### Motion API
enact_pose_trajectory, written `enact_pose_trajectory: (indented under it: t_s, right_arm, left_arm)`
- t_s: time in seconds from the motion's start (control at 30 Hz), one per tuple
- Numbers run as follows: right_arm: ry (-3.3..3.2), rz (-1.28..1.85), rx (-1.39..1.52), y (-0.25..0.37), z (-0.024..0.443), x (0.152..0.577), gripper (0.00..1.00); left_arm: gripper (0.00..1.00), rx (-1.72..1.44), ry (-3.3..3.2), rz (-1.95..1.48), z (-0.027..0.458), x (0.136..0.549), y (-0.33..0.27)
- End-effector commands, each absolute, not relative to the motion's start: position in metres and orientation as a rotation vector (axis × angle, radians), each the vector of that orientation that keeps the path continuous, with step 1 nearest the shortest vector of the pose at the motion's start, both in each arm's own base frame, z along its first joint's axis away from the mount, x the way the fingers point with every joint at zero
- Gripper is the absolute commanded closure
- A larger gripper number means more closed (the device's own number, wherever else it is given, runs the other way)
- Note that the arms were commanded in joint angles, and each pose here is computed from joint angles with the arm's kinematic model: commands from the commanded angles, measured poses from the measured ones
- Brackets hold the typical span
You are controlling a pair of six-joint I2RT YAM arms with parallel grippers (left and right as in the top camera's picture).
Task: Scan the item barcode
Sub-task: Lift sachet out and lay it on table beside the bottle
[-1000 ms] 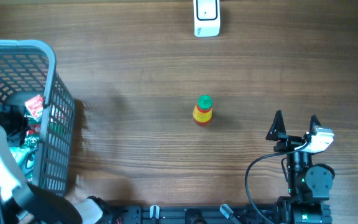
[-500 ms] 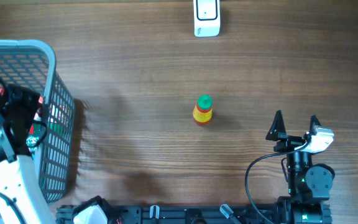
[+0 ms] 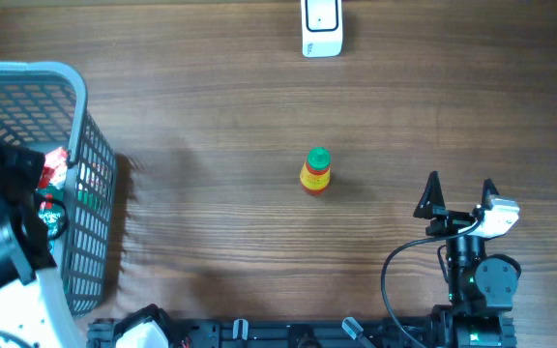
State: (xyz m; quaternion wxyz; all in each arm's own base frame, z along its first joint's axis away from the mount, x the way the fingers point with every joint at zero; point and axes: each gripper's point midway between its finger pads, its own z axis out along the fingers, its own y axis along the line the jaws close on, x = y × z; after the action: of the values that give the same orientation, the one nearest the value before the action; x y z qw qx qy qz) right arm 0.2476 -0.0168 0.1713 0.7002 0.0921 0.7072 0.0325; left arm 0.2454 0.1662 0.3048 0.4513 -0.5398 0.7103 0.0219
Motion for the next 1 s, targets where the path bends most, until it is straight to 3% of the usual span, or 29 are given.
enact_pose_trajectory:
  t_s: [0.0,0.33,0.97]
  right_arm:
    - [1.572,0.050,0.197,-0.018,0.172,0.248,0.00]
    - [1.572,0.050,0.197,-0.018,0.172,0.248,0.00]
    - [1.572,0.050,0.197,-0.018,0.172,0.248,0.00]
  left_arm:
    - [0.96,-1.181,1.670,-0.082,0.350,0.237,0.138]
    - [0.96,-0.693,1.761,-0.486,0.390,0.235,0.042]
    - [0.96,-0.088,1.986,-0.759,0.378,0.228,-0.079]
